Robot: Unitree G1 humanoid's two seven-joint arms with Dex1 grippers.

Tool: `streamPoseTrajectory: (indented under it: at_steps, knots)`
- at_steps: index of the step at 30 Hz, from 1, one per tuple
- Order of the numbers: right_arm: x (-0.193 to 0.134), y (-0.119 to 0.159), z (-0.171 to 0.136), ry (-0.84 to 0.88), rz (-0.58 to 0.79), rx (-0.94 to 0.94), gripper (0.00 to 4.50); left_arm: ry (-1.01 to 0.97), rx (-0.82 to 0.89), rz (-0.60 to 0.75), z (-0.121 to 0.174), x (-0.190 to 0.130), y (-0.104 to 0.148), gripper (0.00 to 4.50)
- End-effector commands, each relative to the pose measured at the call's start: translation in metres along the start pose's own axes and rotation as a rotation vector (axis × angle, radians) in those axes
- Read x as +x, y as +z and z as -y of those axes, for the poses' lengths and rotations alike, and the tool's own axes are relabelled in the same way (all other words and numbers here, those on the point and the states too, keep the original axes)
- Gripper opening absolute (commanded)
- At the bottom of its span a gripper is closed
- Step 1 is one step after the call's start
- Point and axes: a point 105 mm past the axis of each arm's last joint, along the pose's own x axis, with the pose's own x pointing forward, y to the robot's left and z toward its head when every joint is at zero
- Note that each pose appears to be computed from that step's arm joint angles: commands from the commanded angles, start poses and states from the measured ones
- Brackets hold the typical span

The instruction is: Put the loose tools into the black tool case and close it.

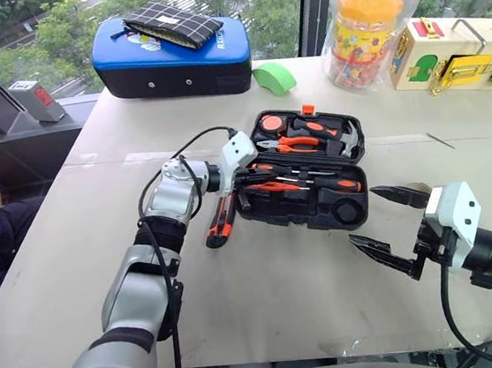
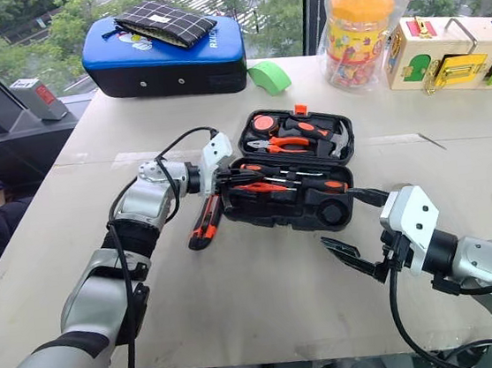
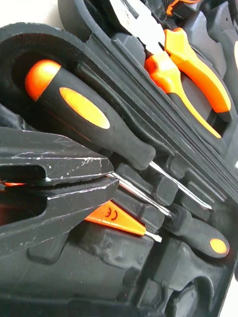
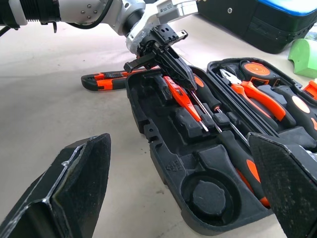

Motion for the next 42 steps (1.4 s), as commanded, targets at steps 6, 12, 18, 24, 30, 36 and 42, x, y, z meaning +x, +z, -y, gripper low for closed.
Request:
streamPoseTrajectory:
  at_steps: [6, 12, 18, 24, 30, 36, 42]
  knots:
    - [0.000, 0.009, -0.003, 0.009, 0.031, -0.031, 4.50, 0.042, 0.173, -0.157, 0.002, -0.005, -0.031, 0.04]
    - [0.002, 0.008, -0.003, 0.022, 0.030, -0.031, 4.50, 0.054, 0.319, -0.202, 0.001, -0.009, -0.040, 0.04]
    - [0.005, 0.007, -0.002, 0.041, 0.038, -0.032, 4.50, 0.109, 0.352, -0.112, 0.001, -0.013, -0.035, 0.04]
    - [0.006, 0.009, -0.003, 0.060, 0.047, -0.029, 4.50, 0.288, -0.140, 0.259, -0.026, -0.060, 0.016, 0.27]
    - [0.007, 0.010, 0.002, 0.076, 0.055, -0.038, 4.50, 0.513, -0.382, 0.172, 0.007, -0.113, 0.001, 2.80]
    - [0.013, 0.008, 0.005, 0.122, 0.061, -0.034, 4.50, 0.550, -0.400, 0.016, 0.071, -0.104, -0.015, 4.41]
    - [0.015, 0.008, 0.008, 0.149, 0.058, -0.039, 4.50, 0.694, -0.371, -0.098, 0.079, -0.094, -0.035, 4.41]
